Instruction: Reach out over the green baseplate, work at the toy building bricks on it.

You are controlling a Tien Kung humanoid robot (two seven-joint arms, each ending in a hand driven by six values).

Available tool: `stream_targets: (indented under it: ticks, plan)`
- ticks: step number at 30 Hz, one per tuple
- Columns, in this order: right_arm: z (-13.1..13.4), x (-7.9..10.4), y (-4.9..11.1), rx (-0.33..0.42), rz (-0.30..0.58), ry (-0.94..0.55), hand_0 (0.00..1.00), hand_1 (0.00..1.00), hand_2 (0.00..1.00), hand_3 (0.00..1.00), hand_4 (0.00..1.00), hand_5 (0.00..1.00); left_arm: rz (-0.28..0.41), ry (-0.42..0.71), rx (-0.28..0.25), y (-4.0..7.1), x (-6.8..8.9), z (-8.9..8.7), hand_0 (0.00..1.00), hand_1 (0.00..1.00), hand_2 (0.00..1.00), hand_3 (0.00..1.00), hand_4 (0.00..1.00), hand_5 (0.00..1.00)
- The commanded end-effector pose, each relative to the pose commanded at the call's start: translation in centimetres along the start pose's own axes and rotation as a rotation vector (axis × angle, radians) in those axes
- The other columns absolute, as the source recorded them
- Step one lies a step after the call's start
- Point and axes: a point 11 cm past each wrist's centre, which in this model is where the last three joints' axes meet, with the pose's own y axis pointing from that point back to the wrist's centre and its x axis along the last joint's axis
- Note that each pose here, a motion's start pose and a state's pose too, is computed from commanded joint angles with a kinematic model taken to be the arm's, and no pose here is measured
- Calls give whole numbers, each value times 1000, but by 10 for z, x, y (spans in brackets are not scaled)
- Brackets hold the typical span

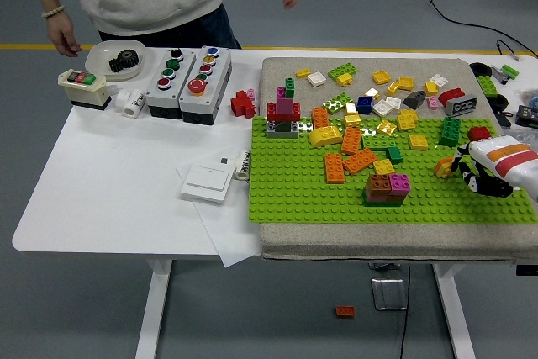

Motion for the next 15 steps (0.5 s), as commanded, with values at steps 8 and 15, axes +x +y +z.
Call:
stream_targets:
  ticks: [8,15]
  plan:
    - [-5,4,-5,14,13,-7,102,75,147,544,281,168,0,3,-3,0,1,1,795,782,758,594,657,666]
    - [-6,5,-9,15,14,-12,103,77,151,562,288,173,0,5,-4,0,1,2,794,781,758,594,657,666]
